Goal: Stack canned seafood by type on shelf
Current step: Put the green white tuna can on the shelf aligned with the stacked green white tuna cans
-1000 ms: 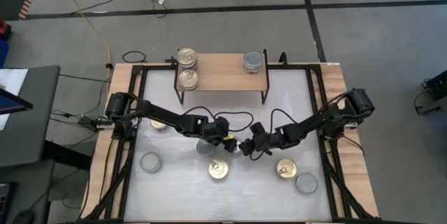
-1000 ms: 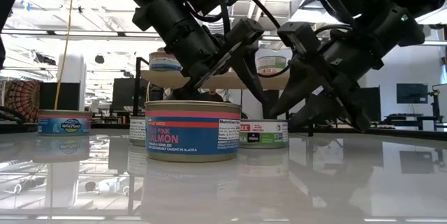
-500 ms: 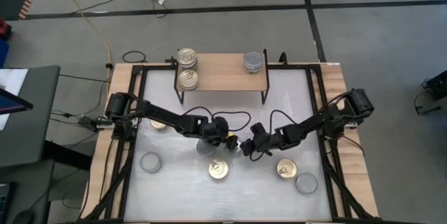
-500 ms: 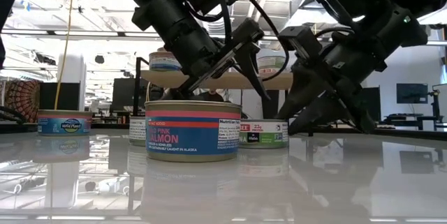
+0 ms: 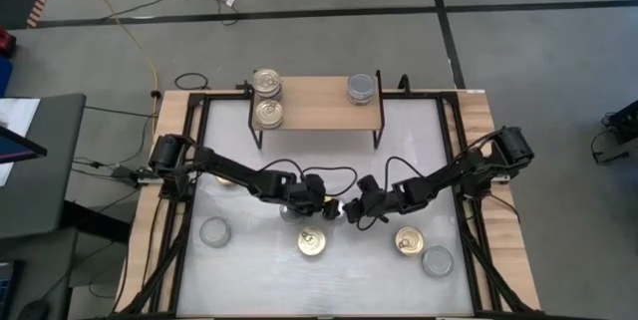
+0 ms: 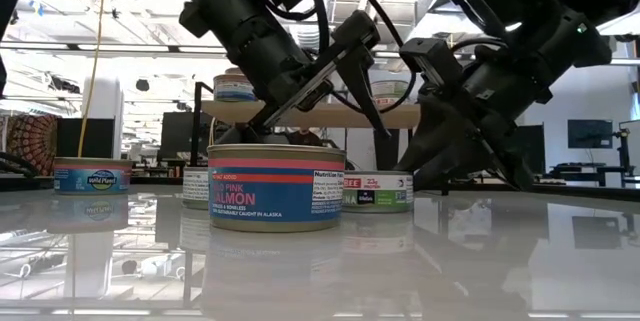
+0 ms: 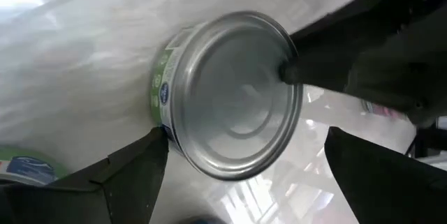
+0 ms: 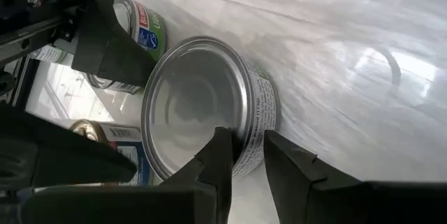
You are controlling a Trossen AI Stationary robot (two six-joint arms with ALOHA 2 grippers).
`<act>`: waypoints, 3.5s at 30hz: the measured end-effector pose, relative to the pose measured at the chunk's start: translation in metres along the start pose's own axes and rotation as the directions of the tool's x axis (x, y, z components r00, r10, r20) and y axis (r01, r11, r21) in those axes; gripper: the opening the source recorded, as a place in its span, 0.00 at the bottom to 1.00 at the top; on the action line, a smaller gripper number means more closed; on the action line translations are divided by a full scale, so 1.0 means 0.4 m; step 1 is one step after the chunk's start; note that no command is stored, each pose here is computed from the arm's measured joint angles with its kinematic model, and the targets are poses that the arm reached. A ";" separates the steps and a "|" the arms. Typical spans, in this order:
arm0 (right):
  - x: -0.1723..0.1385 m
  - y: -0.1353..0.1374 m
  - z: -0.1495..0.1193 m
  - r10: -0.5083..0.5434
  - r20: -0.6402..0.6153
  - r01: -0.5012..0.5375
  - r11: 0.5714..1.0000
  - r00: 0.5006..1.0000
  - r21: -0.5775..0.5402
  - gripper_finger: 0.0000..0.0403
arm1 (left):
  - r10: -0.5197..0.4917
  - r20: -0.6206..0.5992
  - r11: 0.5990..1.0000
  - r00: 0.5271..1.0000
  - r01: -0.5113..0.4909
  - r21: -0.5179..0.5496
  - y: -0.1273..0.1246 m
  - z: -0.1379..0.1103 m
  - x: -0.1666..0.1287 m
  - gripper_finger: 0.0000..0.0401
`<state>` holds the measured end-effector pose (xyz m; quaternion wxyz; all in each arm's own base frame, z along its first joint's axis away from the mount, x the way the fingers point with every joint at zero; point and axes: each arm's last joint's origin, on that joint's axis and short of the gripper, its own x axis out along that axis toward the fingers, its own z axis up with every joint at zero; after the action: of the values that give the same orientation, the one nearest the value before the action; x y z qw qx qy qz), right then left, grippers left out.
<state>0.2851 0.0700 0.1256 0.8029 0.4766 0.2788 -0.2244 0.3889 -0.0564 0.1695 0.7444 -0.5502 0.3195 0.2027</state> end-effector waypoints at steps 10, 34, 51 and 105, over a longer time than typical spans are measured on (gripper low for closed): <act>-0.004 0.003 -0.011 -0.001 0.009 0.002 0.999 1.000 -0.045 0.26 | -0.016 0.006 0.998 1.000 0.015 0.067 0.005 -0.001 0.003 0.92; -0.076 0.004 0.000 -0.072 -0.016 0.069 0.987 0.997 -0.147 0.26 | -0.206 0.091 0.978 0.974 0.202 0.052 0.044 -0.032 0.013 0.92; -0.032 -0.004 -0.029 -0.070 -0.019 0.069 0.997 0.997 -0.045 0.44 | -0.217 0.094 0.975 0.972 0.211 0.065 0.043 -0.031 0.013 0.92; -0.020 -0.006 -0.033 -0.063 -0.025 0.062 0.997 0.998 -0.056 0.08 | -0.136 -0.021 0.980 0.990 0.131 -0.151 0.060 -0.076 0.015 0.92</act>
<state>0.2745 0.0814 0.1242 0.8046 0.4483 0.3104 -0.2352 0.3700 -0.0781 0.1430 0.7078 -0.6278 0.2774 0.1670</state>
